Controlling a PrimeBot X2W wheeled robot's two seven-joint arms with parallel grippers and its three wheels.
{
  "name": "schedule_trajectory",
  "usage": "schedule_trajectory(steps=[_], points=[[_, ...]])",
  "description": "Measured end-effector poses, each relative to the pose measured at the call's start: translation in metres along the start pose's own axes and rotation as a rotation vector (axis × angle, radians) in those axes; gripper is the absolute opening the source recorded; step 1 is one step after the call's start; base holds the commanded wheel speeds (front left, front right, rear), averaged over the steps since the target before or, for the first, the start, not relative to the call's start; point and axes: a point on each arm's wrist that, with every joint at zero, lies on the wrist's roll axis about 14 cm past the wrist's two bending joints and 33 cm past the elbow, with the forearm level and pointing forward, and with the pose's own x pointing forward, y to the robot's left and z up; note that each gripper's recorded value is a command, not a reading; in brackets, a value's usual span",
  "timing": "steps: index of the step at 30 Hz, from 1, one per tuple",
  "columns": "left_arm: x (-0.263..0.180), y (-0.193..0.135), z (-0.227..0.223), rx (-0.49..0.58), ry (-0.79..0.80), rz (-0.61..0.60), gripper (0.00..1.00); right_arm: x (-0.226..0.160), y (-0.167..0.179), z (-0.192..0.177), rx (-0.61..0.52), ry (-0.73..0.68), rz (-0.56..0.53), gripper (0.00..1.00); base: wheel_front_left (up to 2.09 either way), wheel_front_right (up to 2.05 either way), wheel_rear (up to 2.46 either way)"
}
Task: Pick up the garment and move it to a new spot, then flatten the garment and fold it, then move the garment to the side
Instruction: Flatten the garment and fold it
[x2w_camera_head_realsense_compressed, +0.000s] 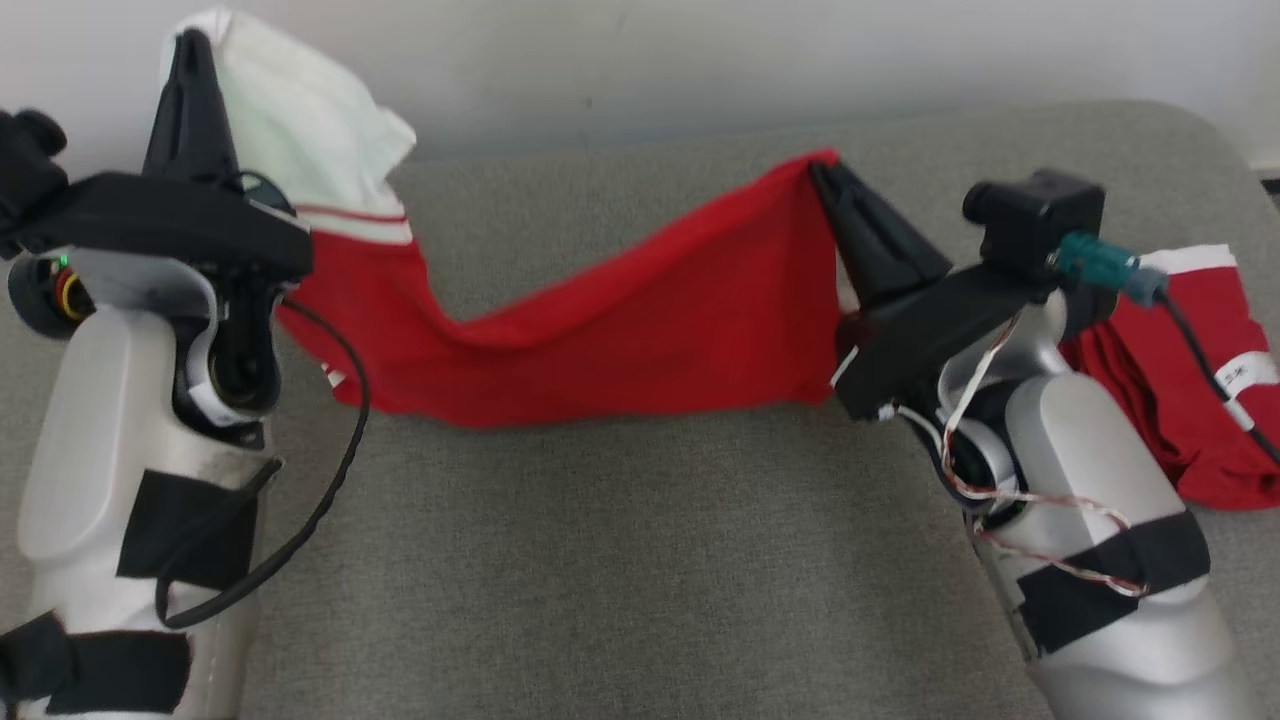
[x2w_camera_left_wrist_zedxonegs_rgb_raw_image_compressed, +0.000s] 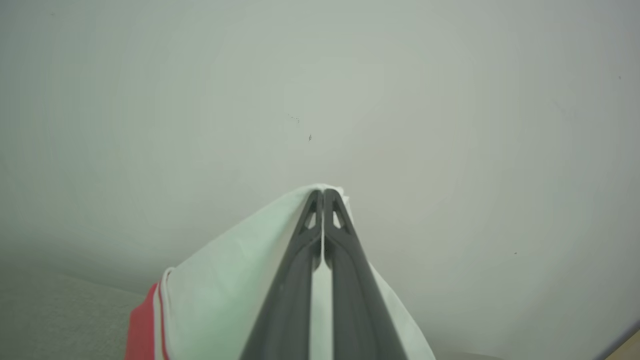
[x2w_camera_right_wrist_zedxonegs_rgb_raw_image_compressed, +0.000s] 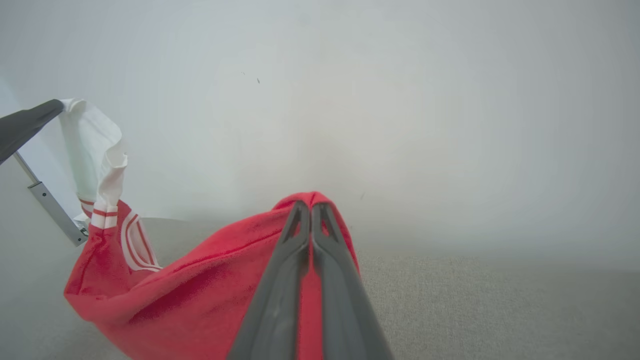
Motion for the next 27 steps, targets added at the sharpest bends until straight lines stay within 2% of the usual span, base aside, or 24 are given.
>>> schedule_trajectory(steps=[2, 6, 8, 10, 12, 15, 17, 18, 20, 22, 27], points=[[0.011, -0.004, -0.004, -0.043, -0.033, 0.001, 0.0, 0.013, -0.01, -0.003, 0.032, -0.007, -0.013, 0.0, 0.0, 0.0, 0.0], [0.023, 0.001, -0.026, -0.063, -0.014, 0.013, 0.0, 0.037, -0.018, -0.028, 0.017, 0.074, -0.007, 0.0, 0.0, 0.0, 0.0], [0.03, 0.002, -0.032, -0.094, -0.011, 0.025, 0.0, 0.052, -0.021, -0.028, 0.063, 0.087, -0.009, 0.0, 0.0, 0.0, 0.0], [0.041, 0.002, -0.028, -0.115, -0.021, 0.029, 0.0, 0.068, -0.024, -0.021, 0.039, 0.09, -0.003, 0.0, 0.0, 0.0, 0.0], [0.054, 0.003, -0.013, -0.134, -0.058, 0.031, 0.0, 0.087, -0.029, -0.004, 0.089, 0.047, -0.012, 0.0, 0.0, 0.0, 0.0], [0.068, -0.001, 0.004, -0.12, -0.087, -0.005, 0.0, 0.103, -0.033, 0.014, 0.084, 0.005, -0.015, 0.0, 0.0, 0.0, 0.0], [0.082, -0.01, 0.025, -0.089, -0.125, -0.051, 0.0, 0.117, -0.042, 0.036, 0.083, -0.061, -0.031, 0.0, 0.0, 0.0, 0.0], [0.094, -0.021, 0.05, -0.047, -0.17, -0.104, 0.0, 0.128, -0.054, 0.063, 0.084, -0.144, -0.06, 0.0, 0.0, 0.0, 0.0], [0.099, -0.028, 0.065, -0.034, -0.205, -0.129, 0.0, 0.132, -0.06, 0.077, 0.088, -0.19, -0.075, 0.0, 0.0, 0.0, 0.0], [0.105, -0.047, 0.096, 0.017, -0.277, -0.183, 0.0, 0.137, -0.071, 0.1, 0.116, -0.274, -0.109, 0.0, 0.0, 0.0, 0.0], [0.096, -0.119, 0.172, 0.003, -0.494, -0.386, 0.0, 0.131, -0.087, 0.173, 0.078, -0.507, -0.165, 0.0, 0.0, 0.0, 0.0]])
